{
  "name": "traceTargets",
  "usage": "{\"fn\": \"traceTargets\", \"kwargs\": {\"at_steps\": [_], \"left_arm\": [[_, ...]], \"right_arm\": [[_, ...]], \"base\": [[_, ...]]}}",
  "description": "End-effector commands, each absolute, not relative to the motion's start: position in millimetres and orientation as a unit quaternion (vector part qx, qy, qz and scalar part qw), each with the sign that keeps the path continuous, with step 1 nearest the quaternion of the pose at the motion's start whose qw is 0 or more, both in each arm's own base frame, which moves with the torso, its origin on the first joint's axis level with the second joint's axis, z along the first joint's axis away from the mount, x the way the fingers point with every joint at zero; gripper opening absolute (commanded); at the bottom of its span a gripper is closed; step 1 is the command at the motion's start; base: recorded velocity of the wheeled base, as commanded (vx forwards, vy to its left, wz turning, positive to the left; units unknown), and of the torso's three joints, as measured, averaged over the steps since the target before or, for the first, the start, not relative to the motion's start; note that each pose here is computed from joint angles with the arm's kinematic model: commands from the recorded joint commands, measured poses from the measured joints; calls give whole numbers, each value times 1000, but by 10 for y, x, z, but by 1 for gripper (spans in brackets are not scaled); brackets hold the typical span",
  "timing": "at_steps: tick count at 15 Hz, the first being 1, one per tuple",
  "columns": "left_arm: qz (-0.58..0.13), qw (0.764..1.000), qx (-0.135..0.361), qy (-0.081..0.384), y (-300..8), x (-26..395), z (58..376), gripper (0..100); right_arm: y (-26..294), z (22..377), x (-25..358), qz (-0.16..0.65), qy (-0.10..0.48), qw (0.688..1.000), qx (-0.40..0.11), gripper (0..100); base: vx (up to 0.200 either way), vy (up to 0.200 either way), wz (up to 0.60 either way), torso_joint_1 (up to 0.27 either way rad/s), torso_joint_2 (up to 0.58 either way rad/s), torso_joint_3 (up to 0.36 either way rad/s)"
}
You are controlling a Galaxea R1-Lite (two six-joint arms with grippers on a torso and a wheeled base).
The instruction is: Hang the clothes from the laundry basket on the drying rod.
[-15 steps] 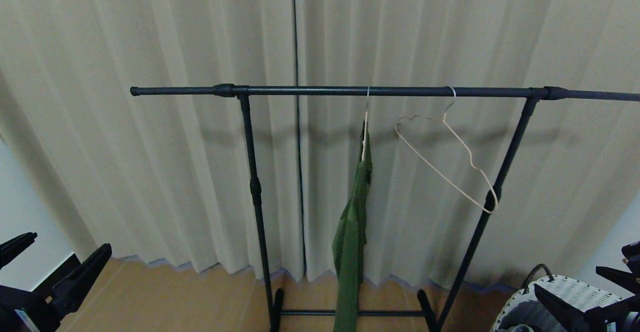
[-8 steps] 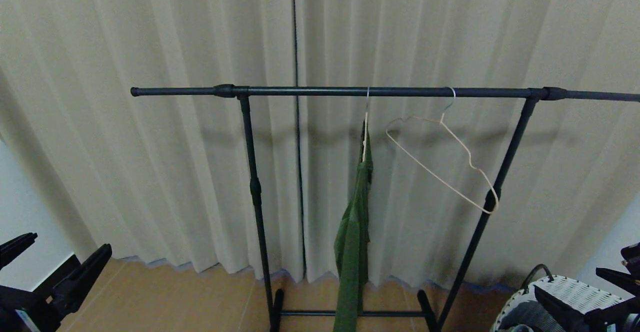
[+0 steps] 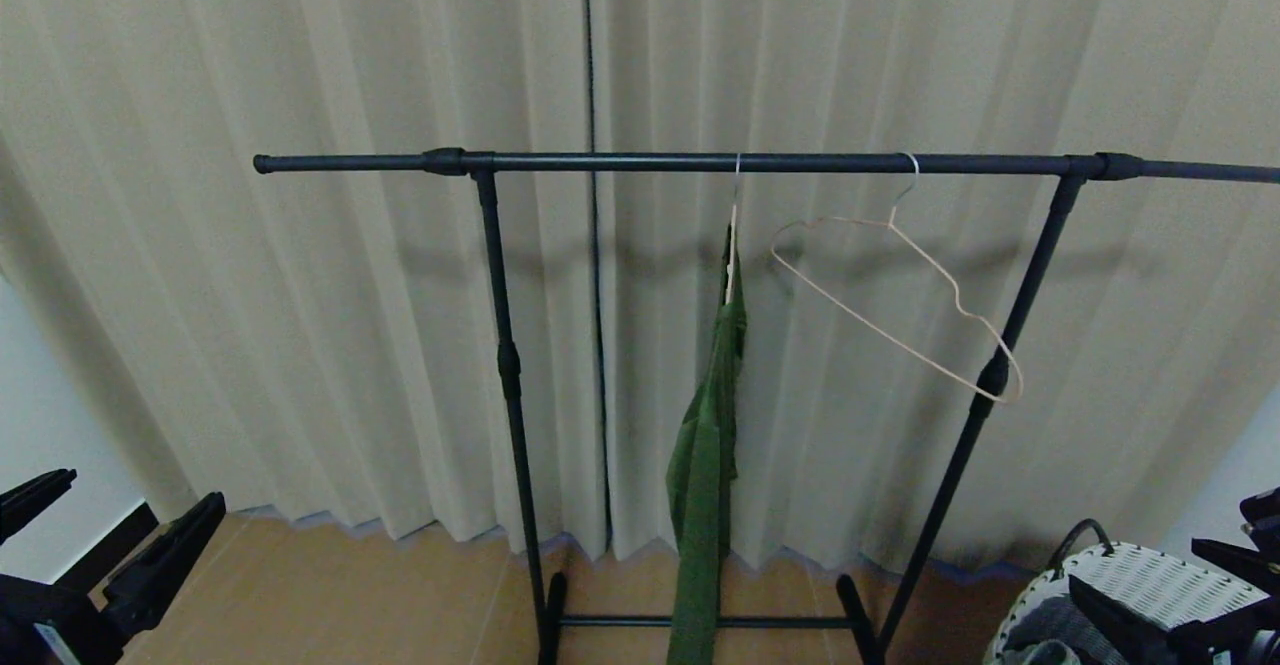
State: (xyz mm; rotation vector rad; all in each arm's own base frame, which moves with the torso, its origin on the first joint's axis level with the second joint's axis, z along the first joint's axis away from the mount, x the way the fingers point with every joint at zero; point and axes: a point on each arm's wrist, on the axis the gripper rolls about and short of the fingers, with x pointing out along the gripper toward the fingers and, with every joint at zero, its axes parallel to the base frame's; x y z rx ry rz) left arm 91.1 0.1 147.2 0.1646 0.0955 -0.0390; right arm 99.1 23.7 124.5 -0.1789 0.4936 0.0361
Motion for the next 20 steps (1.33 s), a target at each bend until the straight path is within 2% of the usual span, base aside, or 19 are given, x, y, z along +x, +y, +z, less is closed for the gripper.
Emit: {"fn": "traceTargets", "kwargs": {"at_steps": [1, 13, 20], "left_arm": [[-19, 995, 83, 48, 2, 910, 1468, 100], [-20, 995, 85, 49, 1, 904, 1458, 100], [-20, 995, 84, 41, 1, 895, 1481, 100]], "right_arm": [[238, 1242, 993, 18, 245, 965, -89, 100], [233, 1213, 976, 20, 249, 964, -97, 100], [227, 1183, 957, 22, 251, 962, -105, 100]], "base": [[0, 0, 0, -198, 486, 276], [0, 0, 0, -184, 484, 297], [0, 0, 0, -112, 446, 337]]}}
